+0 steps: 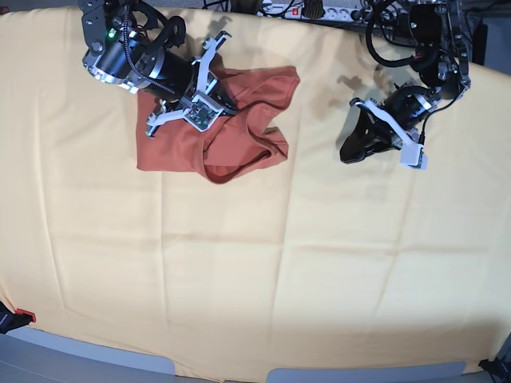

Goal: Fold the T-shirt properly
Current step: 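Adjust the bundle's folded edge with the right gripper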

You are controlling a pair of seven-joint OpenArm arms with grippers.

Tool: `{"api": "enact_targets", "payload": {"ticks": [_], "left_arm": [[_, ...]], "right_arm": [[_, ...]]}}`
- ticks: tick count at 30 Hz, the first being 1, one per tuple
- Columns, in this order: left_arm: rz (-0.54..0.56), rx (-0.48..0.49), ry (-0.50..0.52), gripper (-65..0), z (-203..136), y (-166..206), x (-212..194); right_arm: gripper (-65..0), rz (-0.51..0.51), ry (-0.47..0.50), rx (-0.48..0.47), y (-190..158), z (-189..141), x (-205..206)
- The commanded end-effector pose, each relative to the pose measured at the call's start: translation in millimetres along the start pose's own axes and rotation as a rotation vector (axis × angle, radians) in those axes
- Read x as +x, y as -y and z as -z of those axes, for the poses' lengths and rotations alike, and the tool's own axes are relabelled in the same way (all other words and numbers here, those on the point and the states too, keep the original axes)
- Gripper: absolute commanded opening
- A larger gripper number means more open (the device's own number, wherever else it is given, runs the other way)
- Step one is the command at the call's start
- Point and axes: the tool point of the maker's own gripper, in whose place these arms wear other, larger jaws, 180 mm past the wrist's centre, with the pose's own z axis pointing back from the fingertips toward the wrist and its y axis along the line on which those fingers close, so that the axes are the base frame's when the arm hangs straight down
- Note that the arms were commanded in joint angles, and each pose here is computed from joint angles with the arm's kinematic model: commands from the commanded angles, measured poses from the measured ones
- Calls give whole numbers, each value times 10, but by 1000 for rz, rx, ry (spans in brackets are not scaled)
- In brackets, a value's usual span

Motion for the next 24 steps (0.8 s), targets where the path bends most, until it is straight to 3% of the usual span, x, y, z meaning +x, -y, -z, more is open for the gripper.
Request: {"api": "enact_targets", "payload": {"ticks": [1,8,18,24], "left_arm": [[15,-18,50,-650,-18,35,148],[11,-17,46,-650,-26,38,125],[8,-18,46,-650,-29,40,118],[8,-18,46,-650,-29,39,119]], "right_arm": [[-650,-11,44,6,16,7,90],[-650,12,22,22,219,243,-35],[-650,-44,201,70,132,442,648],[-650,-129,243,70,93,517,940]]}}
